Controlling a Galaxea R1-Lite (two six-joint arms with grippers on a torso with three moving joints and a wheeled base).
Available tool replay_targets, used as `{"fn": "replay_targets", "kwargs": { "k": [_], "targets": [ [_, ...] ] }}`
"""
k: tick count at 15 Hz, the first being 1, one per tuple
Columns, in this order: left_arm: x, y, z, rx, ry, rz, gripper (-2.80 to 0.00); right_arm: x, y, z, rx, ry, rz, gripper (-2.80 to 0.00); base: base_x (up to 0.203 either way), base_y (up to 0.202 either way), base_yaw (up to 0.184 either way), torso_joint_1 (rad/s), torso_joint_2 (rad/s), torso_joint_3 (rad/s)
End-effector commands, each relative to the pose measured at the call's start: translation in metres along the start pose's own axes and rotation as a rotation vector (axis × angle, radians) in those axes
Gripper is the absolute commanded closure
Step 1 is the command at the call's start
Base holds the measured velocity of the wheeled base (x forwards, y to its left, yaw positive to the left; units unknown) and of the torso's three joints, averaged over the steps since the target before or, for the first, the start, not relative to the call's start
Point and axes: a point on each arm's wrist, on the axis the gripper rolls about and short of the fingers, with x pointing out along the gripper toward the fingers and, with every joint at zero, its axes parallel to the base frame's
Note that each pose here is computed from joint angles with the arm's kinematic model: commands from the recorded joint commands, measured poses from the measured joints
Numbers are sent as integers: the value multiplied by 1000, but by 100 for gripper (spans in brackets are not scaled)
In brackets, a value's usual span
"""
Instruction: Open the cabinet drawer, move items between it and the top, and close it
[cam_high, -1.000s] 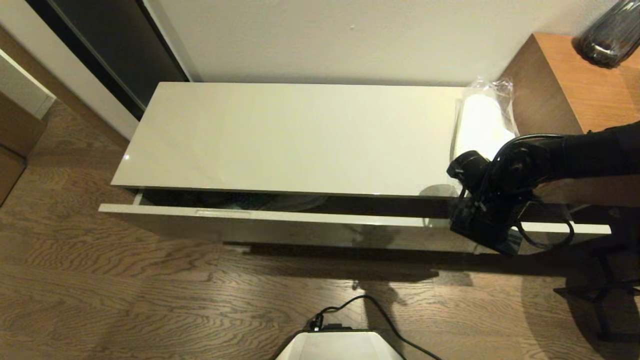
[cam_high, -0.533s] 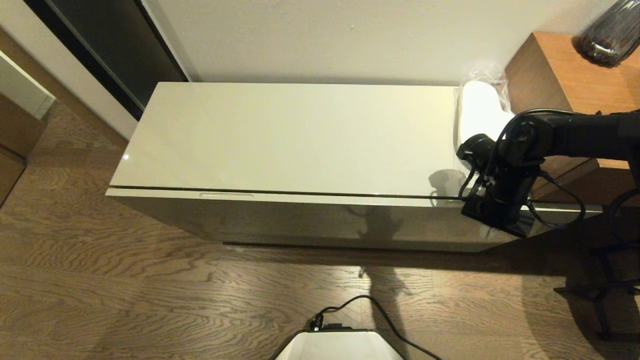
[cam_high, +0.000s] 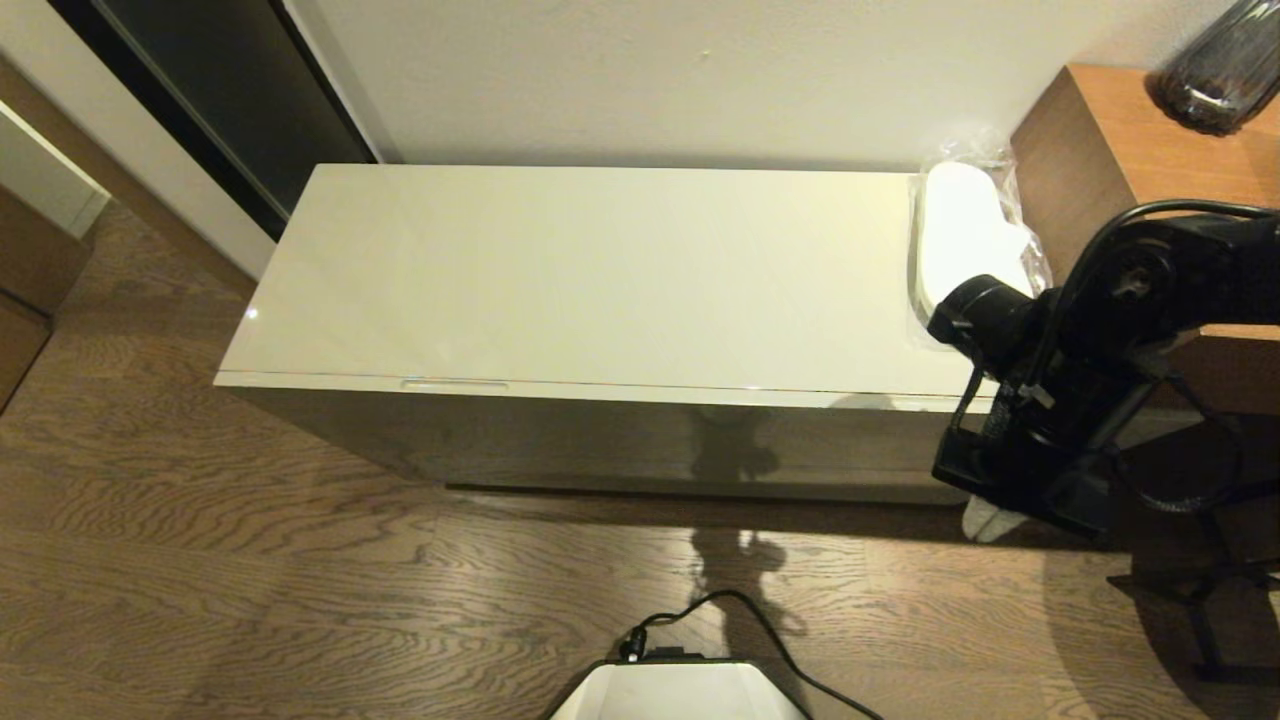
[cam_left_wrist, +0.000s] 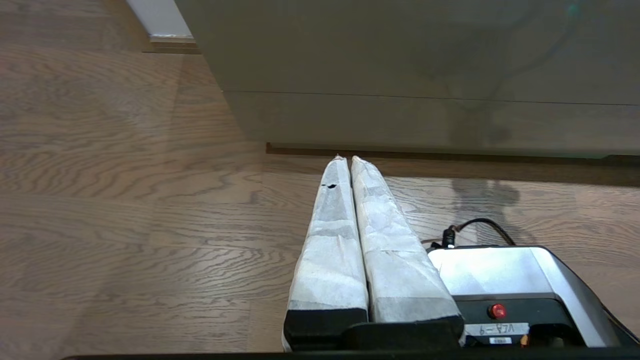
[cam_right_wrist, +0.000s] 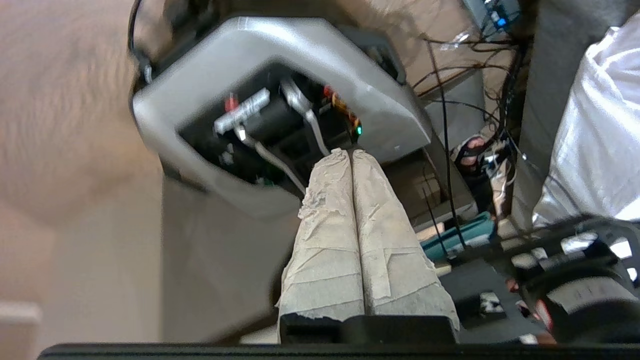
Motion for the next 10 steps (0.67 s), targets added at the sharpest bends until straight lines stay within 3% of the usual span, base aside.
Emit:
{"fn": "replay_targets", "kwargs": {
  "k": [1, 4, 7, 10],
  "targets": [
    [0, 0, 0, 0, 1, -2, 0, -39, -27, -40, -52, -54, 87, 0, 0, 0, 0, 0, 0, 0],
    [0, 0, 0, 0, 1, 0, 0, -73, -58, -63, -68, -191, 101, 0, 0, 0, 0, 0, 0, 0],
    [0, 0, 0, 0, 1, 0, 0, -101, -93, -74, -81, -249, 99, 0, 0, 0, 0, 0, 0, 0],
    [0, 0, 0, 0, 1, -1, 0, -117, -136, -74, 78, -243, 23, 0, 0, 0, 0, 0, 0, 0]
  ]
}}
